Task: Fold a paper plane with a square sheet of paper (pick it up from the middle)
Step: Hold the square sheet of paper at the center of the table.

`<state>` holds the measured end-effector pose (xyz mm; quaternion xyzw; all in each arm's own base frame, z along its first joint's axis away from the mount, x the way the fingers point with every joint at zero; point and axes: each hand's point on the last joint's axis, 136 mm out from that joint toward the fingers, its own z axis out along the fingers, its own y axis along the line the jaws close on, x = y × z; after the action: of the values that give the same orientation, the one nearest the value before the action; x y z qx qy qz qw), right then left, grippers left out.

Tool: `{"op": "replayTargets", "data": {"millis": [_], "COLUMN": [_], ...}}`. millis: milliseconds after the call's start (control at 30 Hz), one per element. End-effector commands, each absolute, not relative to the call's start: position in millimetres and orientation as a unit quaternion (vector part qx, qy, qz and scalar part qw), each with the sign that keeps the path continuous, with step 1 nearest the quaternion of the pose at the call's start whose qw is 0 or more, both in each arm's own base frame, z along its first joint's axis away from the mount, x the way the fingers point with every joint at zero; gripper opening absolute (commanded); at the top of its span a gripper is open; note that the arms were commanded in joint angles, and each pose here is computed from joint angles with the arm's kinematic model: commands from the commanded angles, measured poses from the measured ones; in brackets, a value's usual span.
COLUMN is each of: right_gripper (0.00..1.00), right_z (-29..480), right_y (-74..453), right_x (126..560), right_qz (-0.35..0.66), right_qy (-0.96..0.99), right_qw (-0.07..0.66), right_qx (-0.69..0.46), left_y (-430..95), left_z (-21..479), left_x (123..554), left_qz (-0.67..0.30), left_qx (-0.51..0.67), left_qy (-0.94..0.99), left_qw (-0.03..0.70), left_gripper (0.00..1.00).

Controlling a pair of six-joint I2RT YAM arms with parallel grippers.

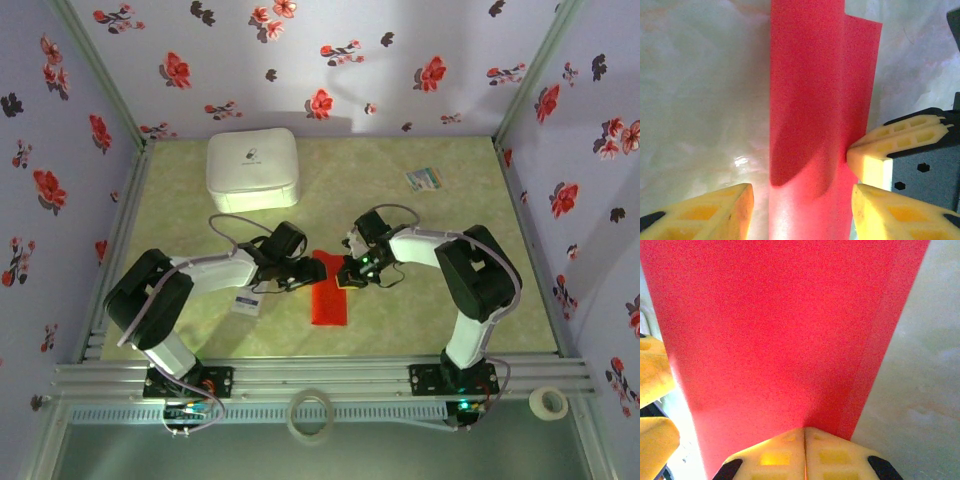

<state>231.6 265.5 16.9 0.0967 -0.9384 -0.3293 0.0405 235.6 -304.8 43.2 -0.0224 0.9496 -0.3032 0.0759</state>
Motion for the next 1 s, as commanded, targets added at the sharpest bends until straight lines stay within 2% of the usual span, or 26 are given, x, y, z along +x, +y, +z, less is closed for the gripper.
{"op": "replayTargets", "data": {"millis": [0,267,367,467,633,967], "right_gripper": [0.09,0.13,0.18,0.23,0.29,0.30], "right_z": [12,18,41,67,89,78], "right_y": [264,269,278,264,204,176], "right_x": [228,233,246,262,279,255], "right_qz": [-0.321,-0.337,-0.374,-0.362,-0.313,-0.312], "right_qy": [-0.940,-0.936,-0.924,-0.929,-0.940,-0.934], "right_qw": [0.052,0.038,0.009,-0.048,-0.126,-0.136], "right_qx": [0.101,0.093,0.077,0.054,-0.049,-0.110], "left_y": [-309,-302,-296,-291,-291,-277], "left_z": [36,16,8,3,3,-3], "left_x": [230,226,225,224,225,227], "left_qz": [-0.316,-0.285,-0.261,-0.246,-0.240,-0.198], "left_qx": [-0.012,-0.017,-0.020,-0.025,-0.024,-0.050], "left_qy": [0.947,0.957,0.964,0.968,0.970,0.978], "left_qw": [0.059,0.039,0.037,0.034,0.038,0.049], "left_gripper": [0.54,0.46,0.44,0.43,0.44,0.44]}}
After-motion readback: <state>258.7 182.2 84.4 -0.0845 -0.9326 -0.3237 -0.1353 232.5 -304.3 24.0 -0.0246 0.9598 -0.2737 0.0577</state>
